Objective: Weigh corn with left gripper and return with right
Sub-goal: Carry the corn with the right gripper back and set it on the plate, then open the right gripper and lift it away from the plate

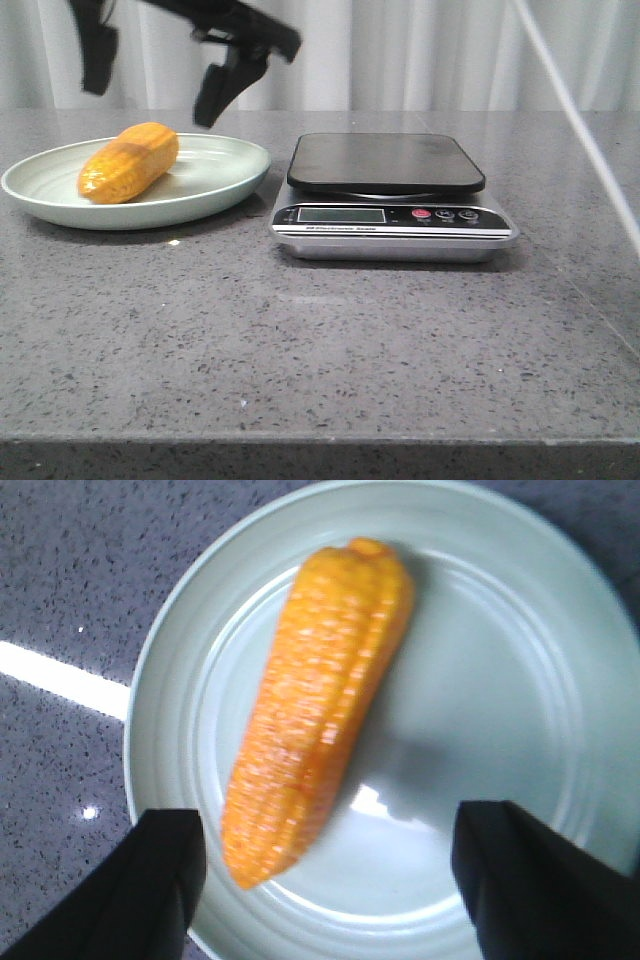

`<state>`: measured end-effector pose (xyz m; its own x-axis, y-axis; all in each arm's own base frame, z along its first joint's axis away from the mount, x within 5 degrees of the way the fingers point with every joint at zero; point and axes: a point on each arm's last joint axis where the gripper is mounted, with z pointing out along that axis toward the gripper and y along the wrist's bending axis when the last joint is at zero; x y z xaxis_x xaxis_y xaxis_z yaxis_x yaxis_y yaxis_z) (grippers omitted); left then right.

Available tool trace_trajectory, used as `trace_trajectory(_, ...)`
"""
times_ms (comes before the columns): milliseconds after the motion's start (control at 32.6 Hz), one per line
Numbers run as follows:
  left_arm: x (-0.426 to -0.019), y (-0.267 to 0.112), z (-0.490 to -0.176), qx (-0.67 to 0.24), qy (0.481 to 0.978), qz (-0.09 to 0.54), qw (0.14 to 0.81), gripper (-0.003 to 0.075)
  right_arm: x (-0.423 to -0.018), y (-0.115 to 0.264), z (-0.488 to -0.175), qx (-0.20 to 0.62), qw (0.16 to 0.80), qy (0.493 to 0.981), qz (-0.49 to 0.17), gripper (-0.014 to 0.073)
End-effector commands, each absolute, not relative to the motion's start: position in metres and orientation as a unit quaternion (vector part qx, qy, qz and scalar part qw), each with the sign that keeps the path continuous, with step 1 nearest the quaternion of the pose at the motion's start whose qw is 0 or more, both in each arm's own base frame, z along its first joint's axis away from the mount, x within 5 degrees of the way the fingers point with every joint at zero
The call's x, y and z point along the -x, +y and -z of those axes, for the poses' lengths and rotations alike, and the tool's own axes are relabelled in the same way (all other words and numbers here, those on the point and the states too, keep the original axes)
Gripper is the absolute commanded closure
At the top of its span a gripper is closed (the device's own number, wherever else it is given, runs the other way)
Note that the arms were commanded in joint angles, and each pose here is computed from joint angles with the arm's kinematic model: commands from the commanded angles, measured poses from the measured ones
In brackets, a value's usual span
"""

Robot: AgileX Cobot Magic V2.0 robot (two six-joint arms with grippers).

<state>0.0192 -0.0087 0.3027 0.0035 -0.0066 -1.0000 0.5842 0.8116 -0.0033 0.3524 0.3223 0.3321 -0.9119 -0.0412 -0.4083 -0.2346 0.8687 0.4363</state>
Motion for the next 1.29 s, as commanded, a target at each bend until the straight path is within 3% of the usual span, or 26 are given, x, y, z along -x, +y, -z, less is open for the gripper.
trace_trajectory(0,-0.018,-0.009,-0.317,-0.207,0.639,0.233,0.703,0.0594,-0.343,0.283,-0.400,0.067,0.263,0.925,-0.265,-0.0010)
trace_trajectory(276,-0.018,-0.009,-0.317,-0.207,0.639,0.233,0.703,0.0594,-0.334,0.205,-0.440,0.110,0.291,0.937,-0.162,-0.0010)
trace_trajectory(461,-0.018,-0.009,-0.317,-0.207,0.639,0.233,0.703,0.0594,-0.321,0.157,-0.455,0.107,0.312,0.935,-0.131,-0.0008)
trace_trajectory(676,-0.018,-0.009,-0.317,-0.207,0.639,0.233,0.703,0.0594,-0.292,0.110,-0.441,0.085,0.327,0.935,-0.108,-0.0008)
trace_trajectory(1044,-0.018,-0.009,-0.317,-0.207,0.639,0.233,0.703,0.0594,-0.189,0.063,-0.415,0.076,0.456,0.880,-0.109,-0.0008)
trace_trajectory(1259,-0.018,-0.009,-0.317,-0.207,0.639,0.233,0.703,0.0594,-0.126,0.039,-0.381,0.079,0.535,0.834,-0.107,-0.0008)
